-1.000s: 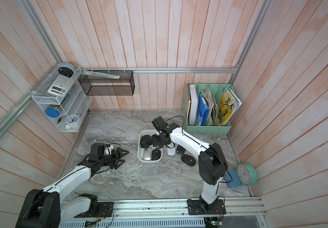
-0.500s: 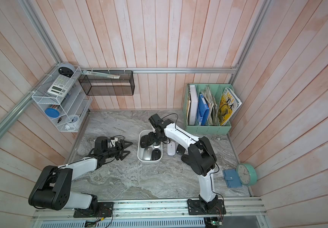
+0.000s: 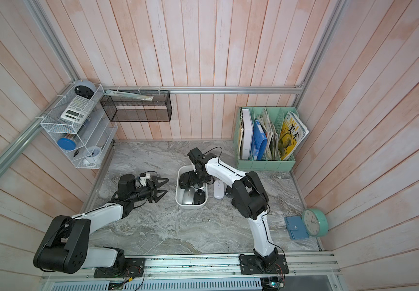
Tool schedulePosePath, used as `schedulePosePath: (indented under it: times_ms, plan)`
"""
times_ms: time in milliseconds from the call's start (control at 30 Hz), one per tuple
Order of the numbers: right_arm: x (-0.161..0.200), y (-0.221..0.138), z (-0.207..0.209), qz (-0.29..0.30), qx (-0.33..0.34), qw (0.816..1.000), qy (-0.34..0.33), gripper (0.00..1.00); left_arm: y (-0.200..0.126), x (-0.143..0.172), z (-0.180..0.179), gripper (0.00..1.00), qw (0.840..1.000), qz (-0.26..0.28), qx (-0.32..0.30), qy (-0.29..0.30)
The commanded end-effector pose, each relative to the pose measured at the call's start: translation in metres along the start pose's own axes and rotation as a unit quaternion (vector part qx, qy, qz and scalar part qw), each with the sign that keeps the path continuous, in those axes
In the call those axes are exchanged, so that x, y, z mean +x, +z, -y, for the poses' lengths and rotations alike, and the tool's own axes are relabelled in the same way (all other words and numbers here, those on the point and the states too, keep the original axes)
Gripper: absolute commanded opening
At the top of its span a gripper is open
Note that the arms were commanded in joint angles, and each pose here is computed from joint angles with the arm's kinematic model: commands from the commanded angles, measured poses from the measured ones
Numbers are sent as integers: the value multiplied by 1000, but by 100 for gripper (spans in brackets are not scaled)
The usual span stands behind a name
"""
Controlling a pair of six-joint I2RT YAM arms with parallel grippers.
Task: Put the mouse in the storage box
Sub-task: Place the mouse in the storage box.
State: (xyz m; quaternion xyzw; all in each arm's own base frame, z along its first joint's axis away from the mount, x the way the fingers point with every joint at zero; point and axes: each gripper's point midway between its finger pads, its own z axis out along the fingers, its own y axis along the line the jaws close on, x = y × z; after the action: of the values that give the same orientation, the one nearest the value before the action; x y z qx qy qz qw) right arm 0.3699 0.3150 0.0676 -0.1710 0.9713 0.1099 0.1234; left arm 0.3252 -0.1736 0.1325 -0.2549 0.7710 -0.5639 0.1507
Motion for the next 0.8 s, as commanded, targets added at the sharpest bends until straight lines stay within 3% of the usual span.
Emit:
schedulePosePath:
  times_ms: [0, 767]
  plan:
    - [-10, -1, -8, 9, -9, 1000, -4, 63, -5, 2, 6, 80, 1000, 0, 15, 10]
    - [-11, 10, -3, -18, -2, 1000, -7, 80, -5, 6, 5, 80, 1000, -8, 24, 8]
